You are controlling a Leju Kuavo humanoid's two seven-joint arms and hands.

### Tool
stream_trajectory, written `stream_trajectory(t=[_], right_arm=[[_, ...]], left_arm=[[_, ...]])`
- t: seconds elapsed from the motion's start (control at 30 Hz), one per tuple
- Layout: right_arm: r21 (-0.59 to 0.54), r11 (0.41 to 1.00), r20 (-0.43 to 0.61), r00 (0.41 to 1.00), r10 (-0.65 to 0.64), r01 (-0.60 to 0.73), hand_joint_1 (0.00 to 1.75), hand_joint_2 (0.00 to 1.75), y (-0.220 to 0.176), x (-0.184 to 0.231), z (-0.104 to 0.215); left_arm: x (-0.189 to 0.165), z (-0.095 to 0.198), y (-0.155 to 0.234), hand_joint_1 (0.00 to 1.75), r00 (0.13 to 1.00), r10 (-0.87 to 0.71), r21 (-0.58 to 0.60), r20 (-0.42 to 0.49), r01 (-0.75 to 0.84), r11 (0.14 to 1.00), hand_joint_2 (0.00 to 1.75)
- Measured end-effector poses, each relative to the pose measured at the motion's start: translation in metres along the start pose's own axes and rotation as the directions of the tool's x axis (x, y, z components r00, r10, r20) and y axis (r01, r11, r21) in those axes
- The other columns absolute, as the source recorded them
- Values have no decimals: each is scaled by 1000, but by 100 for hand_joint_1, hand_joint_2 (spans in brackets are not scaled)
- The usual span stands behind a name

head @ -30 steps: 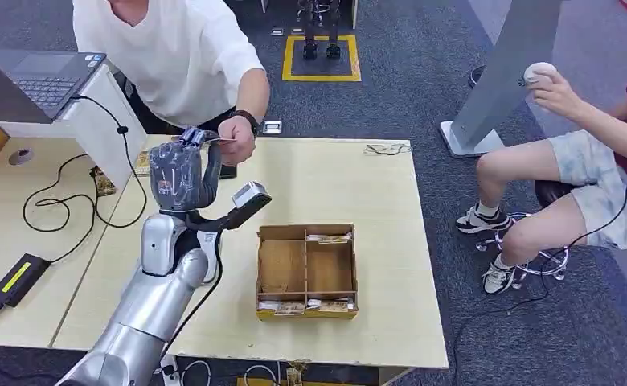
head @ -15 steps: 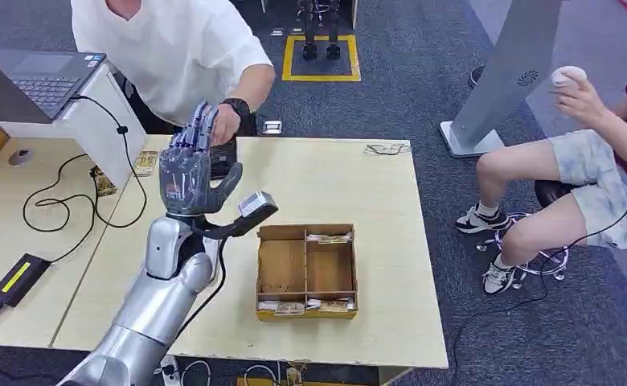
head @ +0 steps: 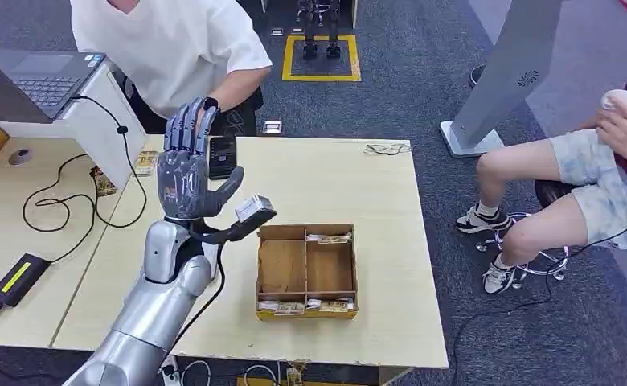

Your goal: Pass the card to the sensor for recognition and then transmit it.

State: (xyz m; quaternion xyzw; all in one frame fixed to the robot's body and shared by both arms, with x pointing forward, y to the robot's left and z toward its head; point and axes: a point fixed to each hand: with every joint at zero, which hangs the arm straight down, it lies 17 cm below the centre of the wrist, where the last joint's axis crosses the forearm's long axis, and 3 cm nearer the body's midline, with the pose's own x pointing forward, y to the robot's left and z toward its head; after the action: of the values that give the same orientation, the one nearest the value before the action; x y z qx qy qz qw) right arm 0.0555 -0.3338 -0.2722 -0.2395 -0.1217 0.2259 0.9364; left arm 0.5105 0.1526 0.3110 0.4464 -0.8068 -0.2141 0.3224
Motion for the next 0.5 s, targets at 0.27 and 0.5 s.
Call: stream_trajectory(t=[0.27, 0.5], right_arm=[[-5, 999, -15, 999, -41, 40, 0, 0, 0, -8, 1], [-15, 998, -23, 998, -57, 57, 0, 0, -3, -16, 1]], left_arm=[[15, 28, 24, 0, 973, 228, 54, 41, -230, 972, 175], [30, 72, 45, 0, 937, 311, 64, 160, -324, 944, 175]])
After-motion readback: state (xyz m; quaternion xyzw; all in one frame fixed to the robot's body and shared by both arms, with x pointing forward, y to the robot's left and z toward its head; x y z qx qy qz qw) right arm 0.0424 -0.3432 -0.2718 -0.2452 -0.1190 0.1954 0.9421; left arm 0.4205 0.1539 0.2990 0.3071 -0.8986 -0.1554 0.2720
